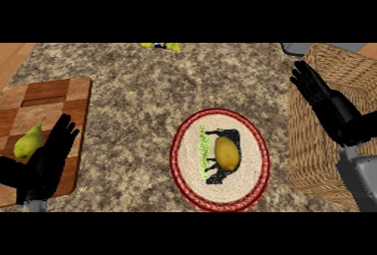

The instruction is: Pick the lemon from the placemat and place it in the basket

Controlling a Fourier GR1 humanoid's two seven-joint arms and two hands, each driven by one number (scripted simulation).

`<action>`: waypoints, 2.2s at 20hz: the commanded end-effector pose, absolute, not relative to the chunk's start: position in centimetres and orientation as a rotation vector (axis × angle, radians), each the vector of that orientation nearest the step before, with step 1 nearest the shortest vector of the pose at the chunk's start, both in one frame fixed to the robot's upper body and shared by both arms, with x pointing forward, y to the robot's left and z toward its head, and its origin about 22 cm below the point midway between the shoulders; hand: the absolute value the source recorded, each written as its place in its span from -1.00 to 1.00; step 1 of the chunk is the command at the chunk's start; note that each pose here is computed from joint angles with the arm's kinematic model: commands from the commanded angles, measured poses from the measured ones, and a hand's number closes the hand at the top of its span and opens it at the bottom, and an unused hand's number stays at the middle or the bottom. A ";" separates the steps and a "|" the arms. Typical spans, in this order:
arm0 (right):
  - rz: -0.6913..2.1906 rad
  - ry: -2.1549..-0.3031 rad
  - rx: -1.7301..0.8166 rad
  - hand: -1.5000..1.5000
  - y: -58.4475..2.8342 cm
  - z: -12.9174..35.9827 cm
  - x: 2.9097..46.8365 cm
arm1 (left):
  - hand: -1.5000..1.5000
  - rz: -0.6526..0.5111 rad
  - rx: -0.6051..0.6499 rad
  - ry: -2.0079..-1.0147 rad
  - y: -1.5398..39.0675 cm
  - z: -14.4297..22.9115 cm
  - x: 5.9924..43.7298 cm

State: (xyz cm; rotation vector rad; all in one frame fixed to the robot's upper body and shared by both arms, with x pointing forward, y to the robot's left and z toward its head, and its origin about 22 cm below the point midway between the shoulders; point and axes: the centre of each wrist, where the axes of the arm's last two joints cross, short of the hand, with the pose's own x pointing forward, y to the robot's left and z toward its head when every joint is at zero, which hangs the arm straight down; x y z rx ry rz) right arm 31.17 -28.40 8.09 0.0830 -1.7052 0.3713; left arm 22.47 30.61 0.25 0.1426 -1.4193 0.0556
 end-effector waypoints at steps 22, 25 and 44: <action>0.695 -1.879 -0.573 -1.00 -11.4 10.8 26.5 | 0.00 -0.364 0.096 -1.666 28.3 6.2 27.2; 0.847 -1.734 -0.763 -1.00 -13.1 13.7 26.9 | 0.00 -0.369 0.087 -1.659 28.1 5.6 26.4; 1.221 -1.243 -0.603 -1.00 -17.6 23.6 21.4 | 0.00 -0.378 0.040 -1.678 26.8 6.7 27.3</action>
